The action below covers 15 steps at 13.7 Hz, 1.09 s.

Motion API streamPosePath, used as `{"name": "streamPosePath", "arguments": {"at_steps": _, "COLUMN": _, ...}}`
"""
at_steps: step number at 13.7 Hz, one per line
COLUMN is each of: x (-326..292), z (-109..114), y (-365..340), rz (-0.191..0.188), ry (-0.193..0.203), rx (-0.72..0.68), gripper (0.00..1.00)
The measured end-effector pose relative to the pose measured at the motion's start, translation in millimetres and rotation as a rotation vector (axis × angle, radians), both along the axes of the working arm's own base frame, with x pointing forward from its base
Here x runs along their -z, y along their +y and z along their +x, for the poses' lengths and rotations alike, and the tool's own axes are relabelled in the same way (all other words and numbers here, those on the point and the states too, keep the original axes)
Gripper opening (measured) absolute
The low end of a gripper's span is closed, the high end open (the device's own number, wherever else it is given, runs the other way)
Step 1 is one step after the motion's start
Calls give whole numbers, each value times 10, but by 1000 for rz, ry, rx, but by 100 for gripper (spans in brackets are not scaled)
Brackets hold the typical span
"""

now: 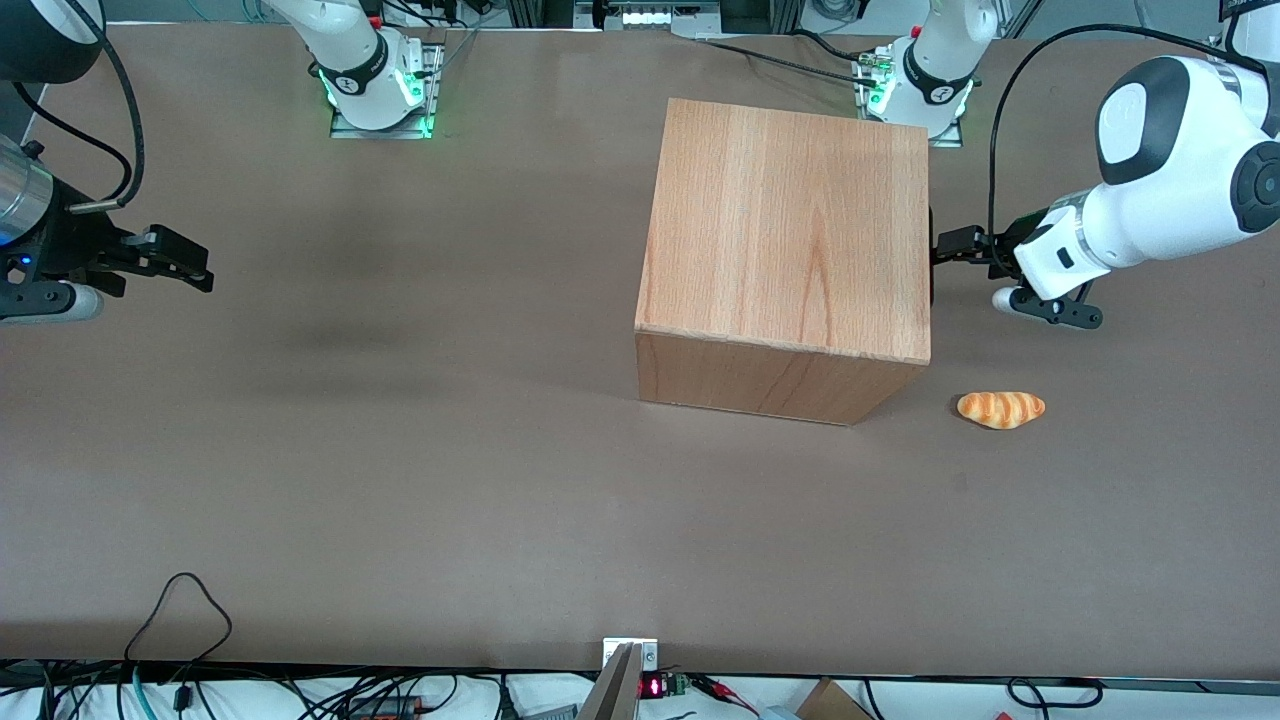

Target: Open top drawer with left arm

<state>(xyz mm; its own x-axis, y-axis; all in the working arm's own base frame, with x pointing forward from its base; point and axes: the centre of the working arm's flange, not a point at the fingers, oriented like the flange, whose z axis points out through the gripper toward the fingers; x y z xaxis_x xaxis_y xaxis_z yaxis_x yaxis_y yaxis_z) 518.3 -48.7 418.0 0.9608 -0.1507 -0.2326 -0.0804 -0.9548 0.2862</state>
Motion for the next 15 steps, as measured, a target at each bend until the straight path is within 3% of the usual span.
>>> {"name": "streamPosePath", "arguments": {"at_steps": 15, "x": 220, "z": -50, "y": -4, "rz": -17, "ry": 10, "rx": 19, "gripper": 100}}
